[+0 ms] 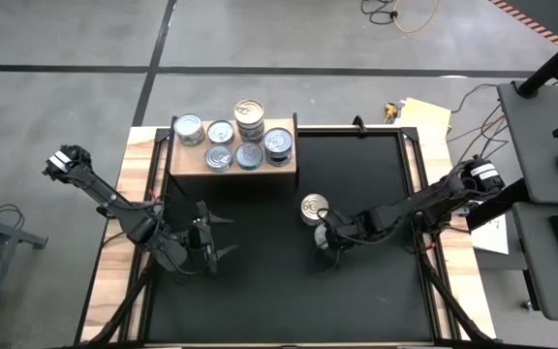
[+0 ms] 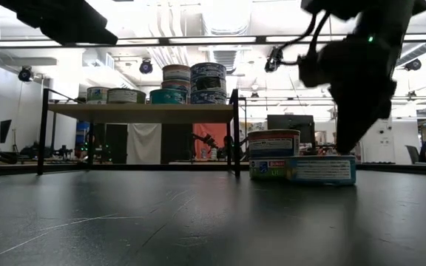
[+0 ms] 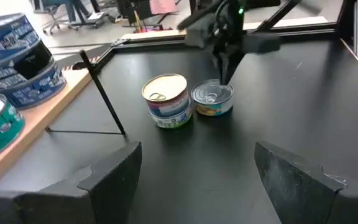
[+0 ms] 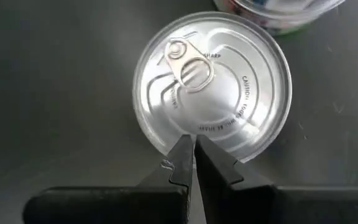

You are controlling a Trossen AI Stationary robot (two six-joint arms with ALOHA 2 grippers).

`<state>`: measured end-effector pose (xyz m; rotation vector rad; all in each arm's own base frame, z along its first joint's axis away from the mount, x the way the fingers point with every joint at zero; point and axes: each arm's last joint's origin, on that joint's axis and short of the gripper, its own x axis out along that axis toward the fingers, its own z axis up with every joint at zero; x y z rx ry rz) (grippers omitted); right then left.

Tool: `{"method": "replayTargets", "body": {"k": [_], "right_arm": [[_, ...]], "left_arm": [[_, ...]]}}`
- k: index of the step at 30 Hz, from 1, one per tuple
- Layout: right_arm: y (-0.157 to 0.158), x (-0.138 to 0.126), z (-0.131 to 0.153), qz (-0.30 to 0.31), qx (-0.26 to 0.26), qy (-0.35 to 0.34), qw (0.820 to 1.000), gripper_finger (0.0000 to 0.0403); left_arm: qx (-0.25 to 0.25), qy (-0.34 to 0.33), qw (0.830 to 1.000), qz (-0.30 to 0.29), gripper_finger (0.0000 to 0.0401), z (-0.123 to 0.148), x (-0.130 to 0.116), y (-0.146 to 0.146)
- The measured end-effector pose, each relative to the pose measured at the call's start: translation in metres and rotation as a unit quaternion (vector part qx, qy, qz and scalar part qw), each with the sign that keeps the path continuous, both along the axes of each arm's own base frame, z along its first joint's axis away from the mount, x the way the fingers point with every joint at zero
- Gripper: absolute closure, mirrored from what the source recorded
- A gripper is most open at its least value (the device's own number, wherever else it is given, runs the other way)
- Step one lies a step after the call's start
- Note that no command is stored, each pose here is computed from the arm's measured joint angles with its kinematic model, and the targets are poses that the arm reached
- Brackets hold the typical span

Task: Stack canned seafood by type on shelf
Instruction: Put the yellow/blue tuna can on the shelf

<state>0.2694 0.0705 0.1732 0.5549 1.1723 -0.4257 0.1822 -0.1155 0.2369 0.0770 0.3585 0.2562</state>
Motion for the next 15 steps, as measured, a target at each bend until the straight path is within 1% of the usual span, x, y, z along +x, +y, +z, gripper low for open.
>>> {"method": "replayTargets", "body": {"k": [4, 6, 9, 11, 13, 15], "right_arm": [[-0.002, -0.004, 0.014, -0.001, -0.023, -0.021, 1.000, 0.0390], [-0.006, -0.010, 0.017, -0.014, -0.055, -0.011, 0.998, 0.0390], [-0.011, -0.017, 0.018, -0.031, -0.126, 0.007, 0.991, 0.0390], [-0.012, -0.020, 0.012, -0.043, -0.164, 0.015, 0.985, 0.0390], [-0.012, -0.020, 0.003, -0.048, -0.177, 0.024, 0.983, 0.0390], [-0.011, -0.022, -0.006, -0.048, -0.180, 0.034, 0.982, 0.0390]], "left_arm": [[0.001, 0.006, 1.000, 0.002, 0.0105, -0.005, 0.004, -0.003], [0.000, 0.006, 1.000, 0.002, 0.0105, -0.007, 0.006, -0.004], [0.002, 0.009, 1.000, 0.003, 0.0105, -0.009, 0.008, -0.006], [-0.004, 0.010, 1.000, 0.005, 0.0105, -0.008, 0.009, -0.007], [-0.022, 0.022, 1.000, 0.001, 0.0105, -0.008, 0.008, -0.008], [-0.052, 0.041, 0.998, -0.001, 0.0105, -0.008, 0.007, -0.008]]}}
